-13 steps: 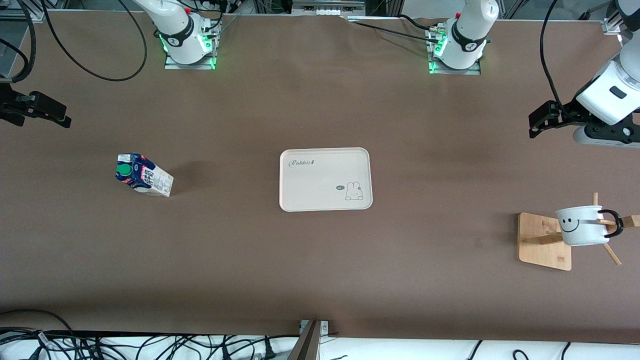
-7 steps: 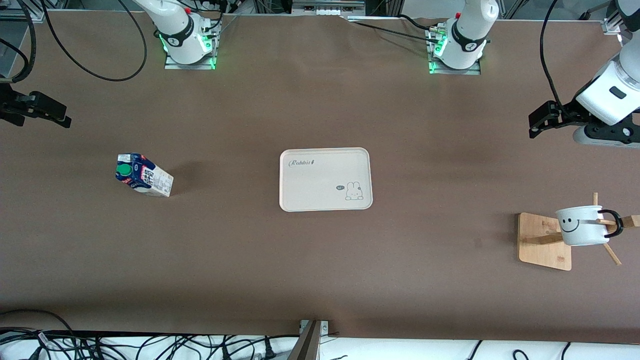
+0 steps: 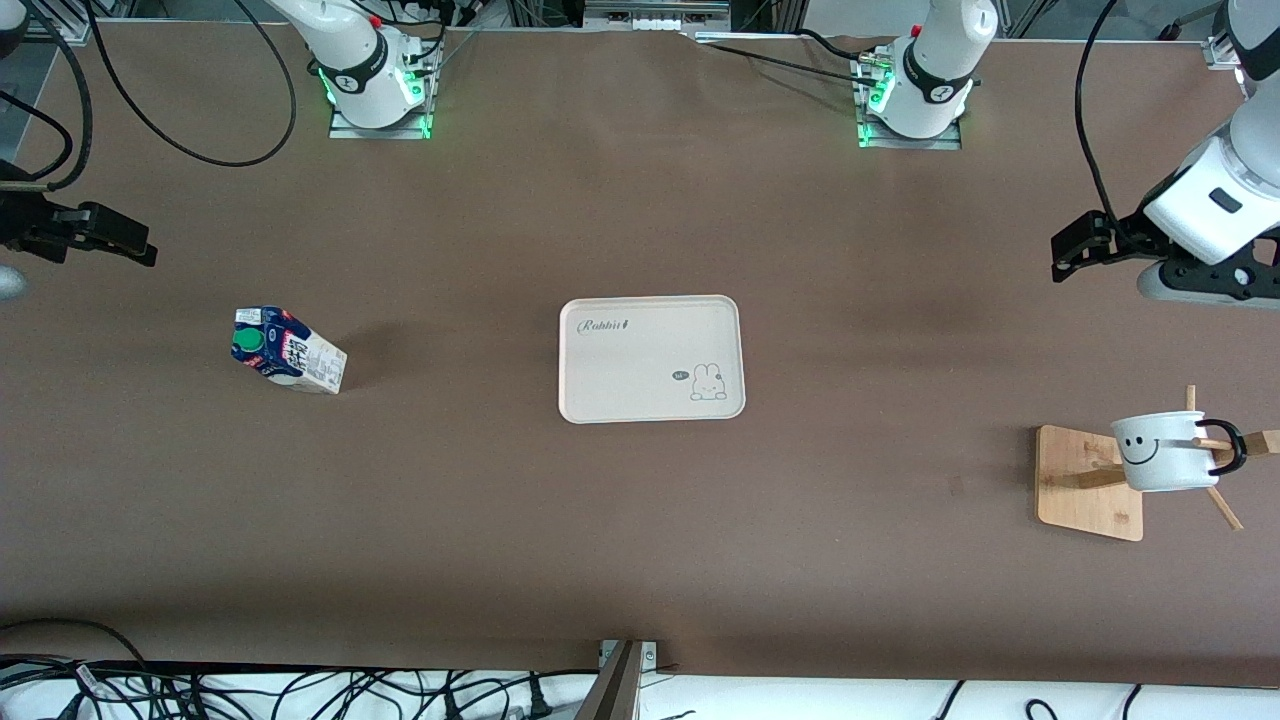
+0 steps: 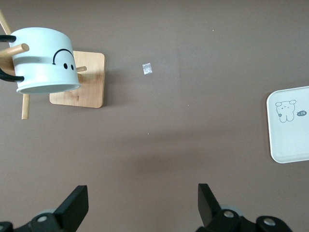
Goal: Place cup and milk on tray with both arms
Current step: 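Reach the right gripper to the milk carton while the left gripper approaches the mug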
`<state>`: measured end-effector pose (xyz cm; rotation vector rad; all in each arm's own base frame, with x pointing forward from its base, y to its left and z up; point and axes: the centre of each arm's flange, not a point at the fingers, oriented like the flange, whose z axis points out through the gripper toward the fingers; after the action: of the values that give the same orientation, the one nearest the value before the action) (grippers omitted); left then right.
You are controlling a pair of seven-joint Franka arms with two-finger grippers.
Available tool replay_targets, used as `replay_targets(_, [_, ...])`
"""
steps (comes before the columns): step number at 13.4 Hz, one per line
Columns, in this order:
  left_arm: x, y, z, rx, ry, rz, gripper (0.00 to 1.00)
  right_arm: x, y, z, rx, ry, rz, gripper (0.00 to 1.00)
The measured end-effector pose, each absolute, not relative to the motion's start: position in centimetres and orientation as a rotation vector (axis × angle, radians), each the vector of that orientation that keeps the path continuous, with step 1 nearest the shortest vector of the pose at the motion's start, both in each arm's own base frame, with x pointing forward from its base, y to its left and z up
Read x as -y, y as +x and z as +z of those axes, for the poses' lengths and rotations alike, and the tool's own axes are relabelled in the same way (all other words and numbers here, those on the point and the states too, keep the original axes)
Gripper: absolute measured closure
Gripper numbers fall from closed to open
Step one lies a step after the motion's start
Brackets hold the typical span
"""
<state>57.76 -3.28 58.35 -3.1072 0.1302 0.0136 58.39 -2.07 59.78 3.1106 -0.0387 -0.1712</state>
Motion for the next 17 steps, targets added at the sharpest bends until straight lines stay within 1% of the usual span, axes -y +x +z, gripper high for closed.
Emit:
replay_targets(4, [2.7, 61.1, 56.5, -0.112, -3.112, 0.033, 0.0, 2.6, 59.3, 56.9, 0.054, 3.101, -0.266, 0.0])
replay_targets(7, [2.1, 62.4, 55.2, -0.097, -3.114, 0.054, 0.0, 2.9, 60.9, 51.8, 0.064, 3.081, -0.395, 0.0])
replay_targets(10, [1.2, 63.0, 54.7, -0.073, -3.116, 0.028, 0.0, 2.9, 62.5, 46.1, 0.064, 3.056, -0.524, 0.0])
replay_targets(12, [0.7, 63.4, 54.3, 0.004, -3.117, -0.045, 0.0, 2.9, 63.6, 42.9, 0.062, 3.047, -0.546, 0.0])
replay_targets(15, [-0.4, 62.7, 53.3, 0.251, -3.109, -0.079, 0.0, 2.8, 64.4, 40.0, 0.058, 3.042, -0.57, 0.0])
replay_targets(17, [-0.3, 62.1, 53.2, 0.35, -3.103, -0.16, 0.0, 2.4, 64.5, 38.8, 0.065, 3.07, -0.599, 0.0])
